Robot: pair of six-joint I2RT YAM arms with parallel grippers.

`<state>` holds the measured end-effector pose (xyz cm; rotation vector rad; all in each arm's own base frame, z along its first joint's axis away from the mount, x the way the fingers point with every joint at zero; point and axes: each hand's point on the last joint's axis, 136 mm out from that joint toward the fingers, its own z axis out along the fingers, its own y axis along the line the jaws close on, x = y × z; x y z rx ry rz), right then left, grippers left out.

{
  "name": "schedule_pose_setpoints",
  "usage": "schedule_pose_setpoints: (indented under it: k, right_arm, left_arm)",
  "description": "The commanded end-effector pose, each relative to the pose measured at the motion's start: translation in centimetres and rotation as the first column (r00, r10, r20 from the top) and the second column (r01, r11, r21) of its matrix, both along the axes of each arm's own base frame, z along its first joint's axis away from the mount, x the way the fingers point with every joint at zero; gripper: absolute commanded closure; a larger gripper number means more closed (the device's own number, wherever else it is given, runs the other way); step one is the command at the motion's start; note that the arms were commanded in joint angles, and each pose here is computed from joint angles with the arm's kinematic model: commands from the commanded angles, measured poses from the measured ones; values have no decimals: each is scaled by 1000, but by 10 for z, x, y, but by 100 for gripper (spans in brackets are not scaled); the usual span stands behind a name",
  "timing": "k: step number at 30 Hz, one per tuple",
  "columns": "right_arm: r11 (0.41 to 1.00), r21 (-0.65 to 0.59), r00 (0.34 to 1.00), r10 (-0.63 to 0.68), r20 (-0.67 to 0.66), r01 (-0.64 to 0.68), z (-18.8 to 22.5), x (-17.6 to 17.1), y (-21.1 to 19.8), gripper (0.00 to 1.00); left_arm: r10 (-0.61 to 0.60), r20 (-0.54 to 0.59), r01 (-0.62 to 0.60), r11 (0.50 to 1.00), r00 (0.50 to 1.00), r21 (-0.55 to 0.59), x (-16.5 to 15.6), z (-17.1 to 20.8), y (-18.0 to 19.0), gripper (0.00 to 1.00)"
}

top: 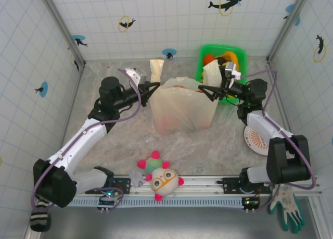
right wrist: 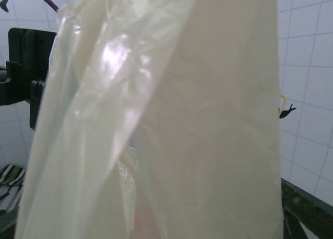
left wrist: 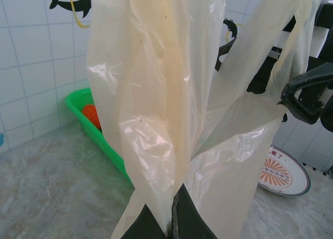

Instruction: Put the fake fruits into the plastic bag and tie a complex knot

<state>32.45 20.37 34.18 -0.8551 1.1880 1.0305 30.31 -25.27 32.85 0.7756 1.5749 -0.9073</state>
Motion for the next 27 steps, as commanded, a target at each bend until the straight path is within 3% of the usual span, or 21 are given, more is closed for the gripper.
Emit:
schedule_pose_setpoints:
  k: [1,6,9,16,27]
  right_arm:
    - [1000,14,999,20,26,-20,5,-10,0,11]
    - [1000,8,1000,-20,23,20,4,-8,-8,23]
    - [1000,-12,1000,-18,14,18,4,-8,-7,24]
    - [997,-44,997,-63,32,64,6,-11,-26,0]
    - [987,-151,998,-54,-12,51,-16,-26,-43,0]
  left_arm:
    - [0,69,2,1000,998,-19,-3,23,3,100]
    - [6,66,-5,1000,998,-15,-2,21,4,100]
    - [7,60,-7,1000,998,2,-1,16,4,100]
    - [-12,62,12,1000,998,1,-2,19,1,100]
    - [-27,61,26,1000,998,3,-3,17,-1,100]
